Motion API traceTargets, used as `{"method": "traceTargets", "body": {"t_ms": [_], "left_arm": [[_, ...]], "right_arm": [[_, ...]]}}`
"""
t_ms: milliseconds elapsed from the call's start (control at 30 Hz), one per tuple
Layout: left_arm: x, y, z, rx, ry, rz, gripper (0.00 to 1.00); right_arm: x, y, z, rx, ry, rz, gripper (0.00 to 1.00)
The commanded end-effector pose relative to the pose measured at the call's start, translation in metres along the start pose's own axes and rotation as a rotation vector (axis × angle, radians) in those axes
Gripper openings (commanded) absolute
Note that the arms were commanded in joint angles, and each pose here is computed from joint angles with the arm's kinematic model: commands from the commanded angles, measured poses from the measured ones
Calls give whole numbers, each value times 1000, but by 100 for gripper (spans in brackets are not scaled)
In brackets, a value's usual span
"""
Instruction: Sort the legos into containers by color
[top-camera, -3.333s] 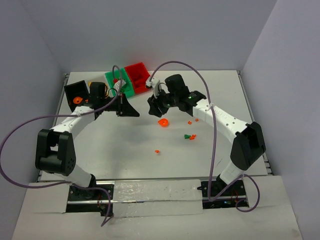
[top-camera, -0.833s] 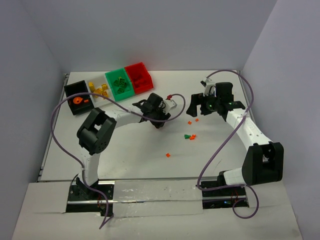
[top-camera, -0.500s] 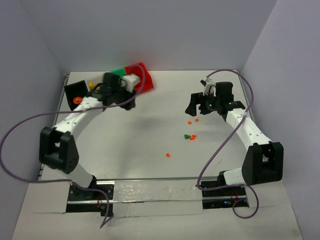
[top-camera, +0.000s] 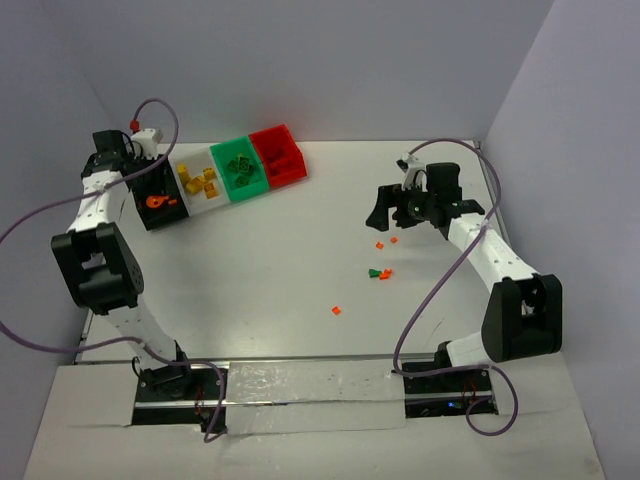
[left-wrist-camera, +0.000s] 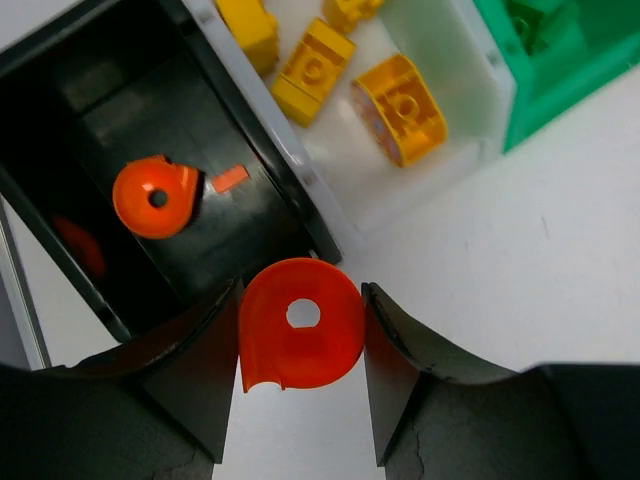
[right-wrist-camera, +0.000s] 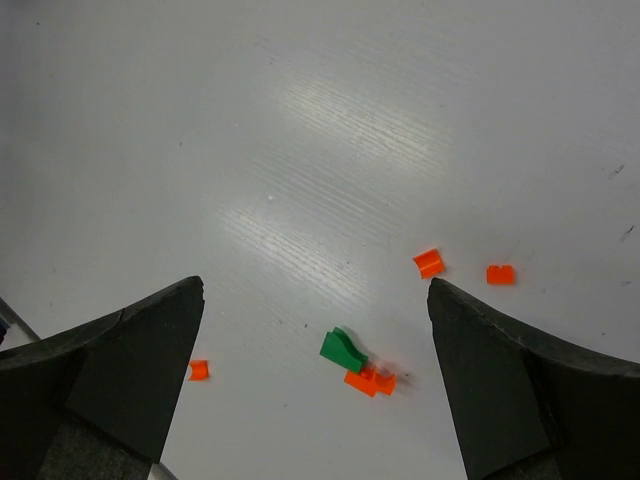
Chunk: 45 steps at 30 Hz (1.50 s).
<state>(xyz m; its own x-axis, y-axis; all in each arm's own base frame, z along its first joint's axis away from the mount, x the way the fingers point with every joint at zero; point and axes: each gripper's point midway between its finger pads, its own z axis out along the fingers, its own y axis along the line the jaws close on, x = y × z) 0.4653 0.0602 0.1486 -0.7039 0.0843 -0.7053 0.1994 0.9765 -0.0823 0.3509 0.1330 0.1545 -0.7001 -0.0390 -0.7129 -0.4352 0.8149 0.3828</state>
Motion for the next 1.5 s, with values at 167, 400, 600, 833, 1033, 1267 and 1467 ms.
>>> {"method": "traceTargets", "body": {"t_ms": [167, 400, 600, 833, 1033, 1267, 1467], "left_arm": [[-31, 49, 39, -66, -30, 17, 49], [-37, 79, 44, -194, -32, 20, 74], [-59, 59, 15, -130, -90, 56, 99], [-53, -146, -46, 270, -188, 315, 99], [46, -321, -58, 542, -78, 516, 83], [184, -428, -58, 644, 161, 704, 66], [223, -444, -51, 564, 281, 763, 53]], "right_arm": [[-15, 0, -2, 10, -43, -73, 100], [-17, -1, -3, 20, -43, -75, 100], [-19, 2, -7, 21, -52, -73, 100], [-16, 0, -15, 54, -65, -81, 100], [-6, -15, -20, 135, -53, -70, 100], [7, -53, -40, 291, -15, -5, 100], [11, -79, -56, 343, -21, 73, 100]]}}
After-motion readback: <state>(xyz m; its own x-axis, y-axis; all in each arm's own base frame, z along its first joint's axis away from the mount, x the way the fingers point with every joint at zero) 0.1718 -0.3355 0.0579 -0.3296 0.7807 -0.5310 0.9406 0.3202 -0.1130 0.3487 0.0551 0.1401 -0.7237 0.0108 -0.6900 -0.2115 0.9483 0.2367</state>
